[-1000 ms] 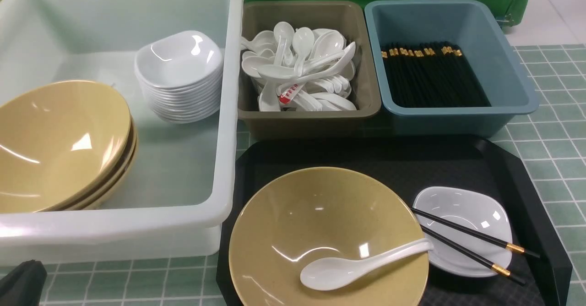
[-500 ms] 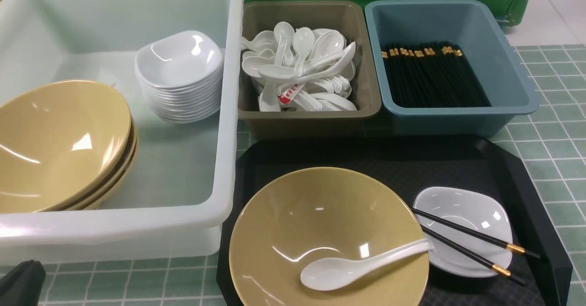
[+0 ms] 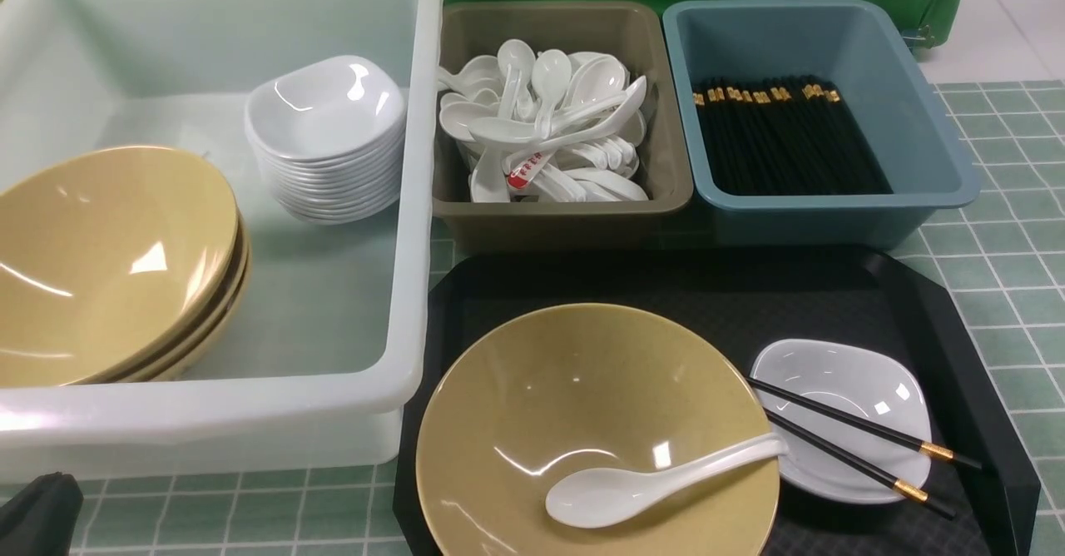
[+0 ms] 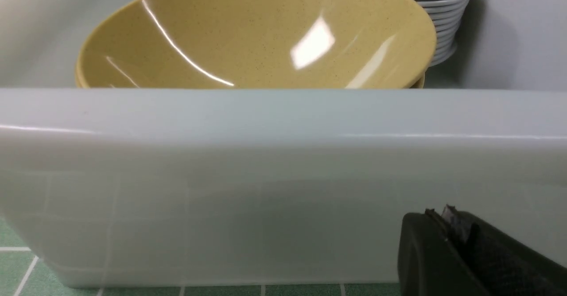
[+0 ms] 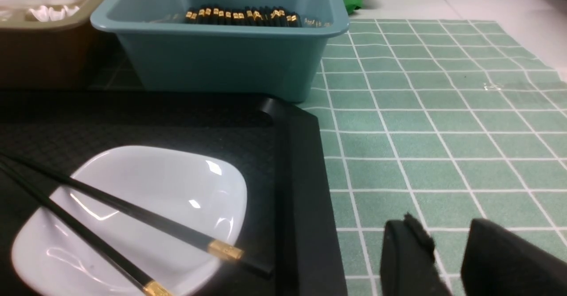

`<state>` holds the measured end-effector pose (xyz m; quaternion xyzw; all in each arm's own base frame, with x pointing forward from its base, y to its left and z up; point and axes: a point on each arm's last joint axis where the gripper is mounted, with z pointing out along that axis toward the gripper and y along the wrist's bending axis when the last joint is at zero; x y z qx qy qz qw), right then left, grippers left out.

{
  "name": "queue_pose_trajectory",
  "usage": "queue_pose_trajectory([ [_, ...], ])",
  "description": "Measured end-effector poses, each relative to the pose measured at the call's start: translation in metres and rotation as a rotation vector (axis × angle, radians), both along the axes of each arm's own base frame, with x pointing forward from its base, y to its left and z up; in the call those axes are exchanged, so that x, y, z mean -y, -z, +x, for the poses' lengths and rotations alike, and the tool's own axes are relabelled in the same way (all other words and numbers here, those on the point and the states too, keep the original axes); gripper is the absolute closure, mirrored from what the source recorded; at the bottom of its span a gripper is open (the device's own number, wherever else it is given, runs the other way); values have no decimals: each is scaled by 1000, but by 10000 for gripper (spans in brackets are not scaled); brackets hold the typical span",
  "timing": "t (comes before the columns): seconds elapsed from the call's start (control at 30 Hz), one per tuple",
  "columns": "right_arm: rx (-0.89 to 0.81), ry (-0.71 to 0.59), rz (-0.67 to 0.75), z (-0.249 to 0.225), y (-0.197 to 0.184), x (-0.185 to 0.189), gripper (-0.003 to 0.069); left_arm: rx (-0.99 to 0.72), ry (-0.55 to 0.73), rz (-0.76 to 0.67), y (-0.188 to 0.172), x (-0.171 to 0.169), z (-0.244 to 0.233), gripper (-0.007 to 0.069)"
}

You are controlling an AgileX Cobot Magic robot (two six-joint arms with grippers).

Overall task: On blue table put chopsticks spoon bowls plates into blue grey white boxes.
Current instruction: 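Move the grippers toward the tableware on the black tray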

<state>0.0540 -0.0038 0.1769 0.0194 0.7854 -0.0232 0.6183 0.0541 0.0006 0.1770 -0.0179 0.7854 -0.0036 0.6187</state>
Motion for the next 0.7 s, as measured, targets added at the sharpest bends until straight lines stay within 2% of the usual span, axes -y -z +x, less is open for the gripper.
queue_pose_trajectory([
  [0.47, 0, 0, 0, 0, 0, 0, 422, 3, 0, 5, 0, 0, 0, 638],
  [0.7, 1, 1, 13, 0, 0, 0, 422, 47, 9, -186, -4, 5, 1, 638],
])
